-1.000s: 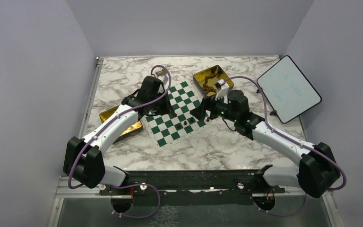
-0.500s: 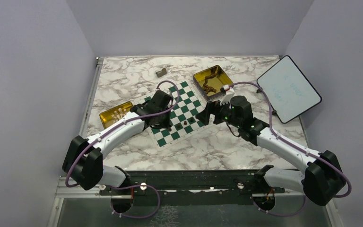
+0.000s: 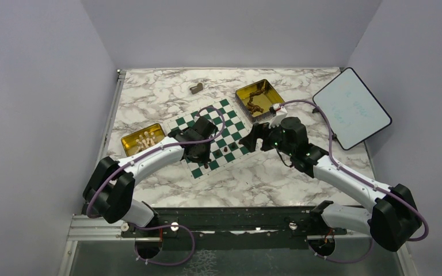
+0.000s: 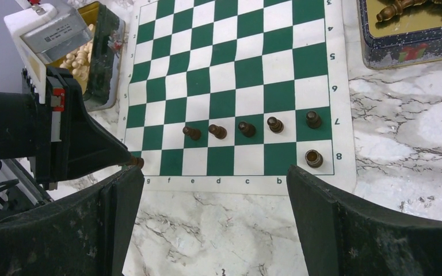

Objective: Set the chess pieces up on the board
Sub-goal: Place the chess piece on the chessboard.

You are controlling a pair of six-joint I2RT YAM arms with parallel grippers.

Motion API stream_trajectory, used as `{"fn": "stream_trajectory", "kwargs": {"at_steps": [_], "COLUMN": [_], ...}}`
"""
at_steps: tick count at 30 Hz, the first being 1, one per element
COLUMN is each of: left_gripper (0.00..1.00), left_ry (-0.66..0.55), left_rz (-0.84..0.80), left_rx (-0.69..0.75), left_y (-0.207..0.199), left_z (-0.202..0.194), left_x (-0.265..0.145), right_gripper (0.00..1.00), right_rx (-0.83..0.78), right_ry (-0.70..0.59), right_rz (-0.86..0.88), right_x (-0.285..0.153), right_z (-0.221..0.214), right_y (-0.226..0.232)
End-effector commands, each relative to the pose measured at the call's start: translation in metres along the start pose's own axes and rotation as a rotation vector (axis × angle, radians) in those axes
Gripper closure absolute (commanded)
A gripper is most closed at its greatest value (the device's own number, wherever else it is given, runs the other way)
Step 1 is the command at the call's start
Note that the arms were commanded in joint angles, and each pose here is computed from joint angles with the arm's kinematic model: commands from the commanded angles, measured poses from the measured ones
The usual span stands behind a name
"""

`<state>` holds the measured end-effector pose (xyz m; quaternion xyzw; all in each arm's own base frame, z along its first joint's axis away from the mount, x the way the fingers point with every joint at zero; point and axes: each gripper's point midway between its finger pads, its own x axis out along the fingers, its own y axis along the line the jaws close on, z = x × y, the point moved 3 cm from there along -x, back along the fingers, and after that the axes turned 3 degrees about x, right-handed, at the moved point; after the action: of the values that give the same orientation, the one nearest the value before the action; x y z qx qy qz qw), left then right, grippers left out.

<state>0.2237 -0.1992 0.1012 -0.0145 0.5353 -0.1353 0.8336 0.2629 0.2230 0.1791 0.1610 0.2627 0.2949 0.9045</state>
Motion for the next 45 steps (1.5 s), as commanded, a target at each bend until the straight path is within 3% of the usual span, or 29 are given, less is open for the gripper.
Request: {"fn": "stream_trajectory", "kwargs": {"at_steps": [1,38,41,45], "left_gripper": [1.00,1.00,0.92,0.90], "left_ry": [0.019,0.029,0.022,0.013], "left_rz": [0.036,0.060,0.060,0.062], "left_rx": [-0.002,0.005,0.005,0.013], "left_y": [0.003,0.007,0.007,0.008], "left_z": [-0.007,-0.016,-0.014,-0.013], "left_x": [0.006,0.026,0.026,0.026], "right_gripper": [0.00,0.00,0.00,0.00], "right_rx": [-0.020,-0.039,-0.040,-0.036], "right_ry": [-0.022,-0.036,-0.035,-0.032], "right_rz": [-0.029,-0.027,-0.026,-0.028], "right_x": [-0.004,-0.005,-0.005,-0.004], "right_z": [0.002,0.007,0.006,0.004], "right_y": [-0.004,-0.003,-0.003,-0.004]}}
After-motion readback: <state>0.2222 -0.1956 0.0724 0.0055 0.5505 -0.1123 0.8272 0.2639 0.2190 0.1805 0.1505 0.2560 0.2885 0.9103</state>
